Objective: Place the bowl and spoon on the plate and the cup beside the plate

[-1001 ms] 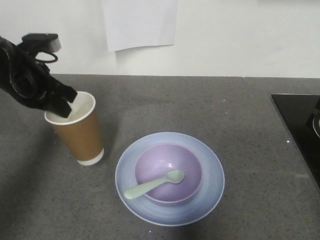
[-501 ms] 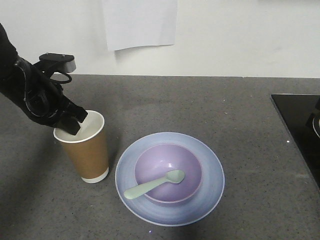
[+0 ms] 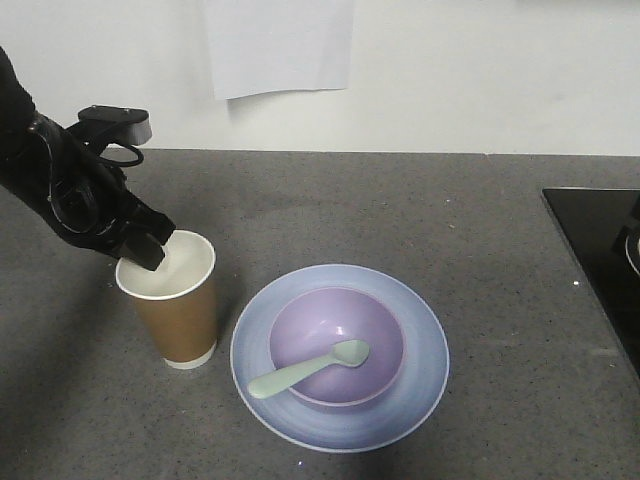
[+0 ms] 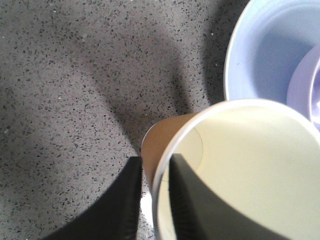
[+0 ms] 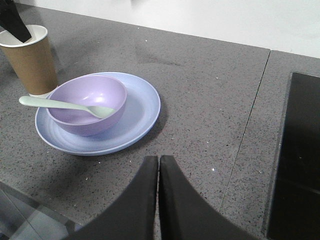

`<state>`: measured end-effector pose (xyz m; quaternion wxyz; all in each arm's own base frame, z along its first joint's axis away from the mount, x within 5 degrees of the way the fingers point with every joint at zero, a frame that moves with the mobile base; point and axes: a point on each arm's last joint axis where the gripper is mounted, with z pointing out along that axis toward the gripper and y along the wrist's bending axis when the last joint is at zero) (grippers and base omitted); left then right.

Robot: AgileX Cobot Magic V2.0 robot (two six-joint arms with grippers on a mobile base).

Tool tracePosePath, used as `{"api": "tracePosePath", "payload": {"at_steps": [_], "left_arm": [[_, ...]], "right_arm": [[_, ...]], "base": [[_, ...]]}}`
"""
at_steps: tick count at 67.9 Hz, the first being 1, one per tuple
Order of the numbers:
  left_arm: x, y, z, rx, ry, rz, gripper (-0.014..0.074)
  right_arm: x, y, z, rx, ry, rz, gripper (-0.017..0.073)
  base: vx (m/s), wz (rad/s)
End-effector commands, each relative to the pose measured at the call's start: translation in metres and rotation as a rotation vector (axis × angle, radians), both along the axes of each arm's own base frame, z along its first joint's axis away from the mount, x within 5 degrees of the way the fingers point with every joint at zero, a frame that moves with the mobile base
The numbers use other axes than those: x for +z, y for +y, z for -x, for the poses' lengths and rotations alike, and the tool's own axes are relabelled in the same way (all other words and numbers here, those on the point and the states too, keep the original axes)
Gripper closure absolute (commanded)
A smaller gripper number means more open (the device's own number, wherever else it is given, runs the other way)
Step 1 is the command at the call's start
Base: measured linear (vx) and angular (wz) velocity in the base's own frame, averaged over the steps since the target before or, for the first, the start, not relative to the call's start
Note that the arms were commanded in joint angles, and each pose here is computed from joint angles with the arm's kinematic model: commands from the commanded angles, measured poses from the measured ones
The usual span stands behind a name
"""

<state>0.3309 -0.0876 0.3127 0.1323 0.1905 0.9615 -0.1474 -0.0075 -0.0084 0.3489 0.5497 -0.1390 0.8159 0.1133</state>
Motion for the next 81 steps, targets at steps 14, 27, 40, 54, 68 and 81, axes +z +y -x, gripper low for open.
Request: {"api": "tracePosePath", "payload": {"at_steps": [14,27,40,54,68,81], "left_arm": [[0.024,-0.003,0.006,0.003,-0.085,0.043,0.0219],[0.044,-0.001,0.016,0.012,-0.169,0.059,0.0209],[0.075,0.004,0.037,0.022,-0.293,0.083,0.0219],[0.117,0.014,0.072,0.037,-0.489,0.084,0.0356],[0.163,0.035,0.120,0.084,-0.775,0.000,0.0603],[0.190,0.057,0.164,0.215,-0.978,-0.060,0.0601]], "right_arm": [[0.012,0.002,-0.005,-0.004,-0.065,-0.025,0.0565],[0.013,0.002,-0.005,-0.004,-0.073,-0.028,0.0565],[0.018,0.003,-0.006,-0.002,-0.127,-0.051,0.0565],[0.029,0.009,-0.023,-0.007,-0.202,-0.056,0.0565],[0.036,0.023,-0.056,-0.007,-0.205,-0.029,0.0565],[0.039,0.029,-0.068,-0.004,-0.227,-0.026,0.0565]], "base": [[0.00,0.00],[0.00,0.00],[0.00,0.00],[0.00,0.00],[0.00,0.00],[0.00,0.00]]}}
